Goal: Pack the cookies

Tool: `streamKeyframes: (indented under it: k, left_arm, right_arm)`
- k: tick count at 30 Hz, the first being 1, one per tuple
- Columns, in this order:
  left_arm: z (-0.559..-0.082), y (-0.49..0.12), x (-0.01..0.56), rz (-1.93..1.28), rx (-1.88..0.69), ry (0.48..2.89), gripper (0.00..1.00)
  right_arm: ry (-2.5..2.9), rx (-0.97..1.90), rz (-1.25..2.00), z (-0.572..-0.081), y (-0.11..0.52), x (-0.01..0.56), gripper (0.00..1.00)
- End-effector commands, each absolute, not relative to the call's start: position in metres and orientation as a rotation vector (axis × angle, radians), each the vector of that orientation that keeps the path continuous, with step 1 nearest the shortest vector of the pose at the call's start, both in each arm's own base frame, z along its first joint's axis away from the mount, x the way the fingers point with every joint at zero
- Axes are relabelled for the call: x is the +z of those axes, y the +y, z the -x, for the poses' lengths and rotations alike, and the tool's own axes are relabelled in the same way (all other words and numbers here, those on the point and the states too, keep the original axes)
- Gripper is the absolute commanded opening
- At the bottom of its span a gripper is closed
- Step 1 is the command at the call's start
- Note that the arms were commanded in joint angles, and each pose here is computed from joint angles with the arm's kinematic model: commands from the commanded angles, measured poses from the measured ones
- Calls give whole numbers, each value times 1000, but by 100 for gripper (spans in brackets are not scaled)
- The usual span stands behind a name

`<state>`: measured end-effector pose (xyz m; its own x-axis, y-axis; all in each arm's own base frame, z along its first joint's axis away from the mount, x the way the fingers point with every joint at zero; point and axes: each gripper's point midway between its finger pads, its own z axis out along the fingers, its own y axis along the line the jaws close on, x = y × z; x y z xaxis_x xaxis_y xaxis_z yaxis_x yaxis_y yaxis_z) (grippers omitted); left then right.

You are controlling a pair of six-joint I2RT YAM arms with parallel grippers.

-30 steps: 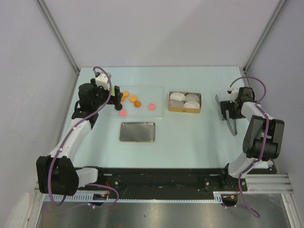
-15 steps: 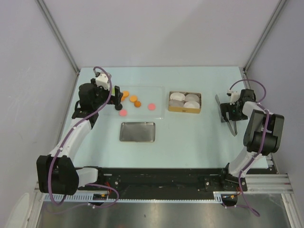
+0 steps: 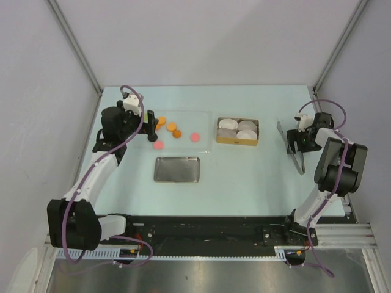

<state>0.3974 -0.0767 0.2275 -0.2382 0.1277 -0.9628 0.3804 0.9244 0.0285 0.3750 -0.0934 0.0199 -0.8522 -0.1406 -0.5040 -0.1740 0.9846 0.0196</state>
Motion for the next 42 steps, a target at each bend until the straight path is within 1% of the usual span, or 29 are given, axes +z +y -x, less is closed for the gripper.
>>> streamKeyframes:
  k: [1,4,7,13,16,17,20,28,35,42]
  left_arm:
    - [-400,-79,234,-408,-249,1767,100]
    - [-400,-79,233,-407,-251,1770,100]
    - [-400,-79,232,-410,-249,1771,100]
    - [-399,-79,230,-408,-252,1773,100]
    - [-398,-79,229,-410,-249,1773,100]
    - [-398,-79,227,-411,-246,1777,100]
    - [-398,-78,228,-413,-245,1773,100]
    - [-399,-80,226,-413,-254,1775,100]
    - [-397,-80,224,-412,-262,1778,100]
    - [-394,-81,228,-419,-258,1767,100]
  right_arm:
    - [2646,165,231,-366,-84,11,82]
    - [2659,163,234,-362,-84,11,80]
    - [2672,173,240,-358,-82,11,76]
    - [2674,184,253,-355,-77,16,62]
    - [2667,180,260,-355,-74,23,54]
    - [2660,176,252,-355,-73,27,50]
    - [2622,135,249,-360,-72,43,45]
    - [2476,-44,274,-371,-67,110,43]
    - [2405,-83,284,-370,-61,151,44]
    - [2336,-82,325,-367,-40,187,45]
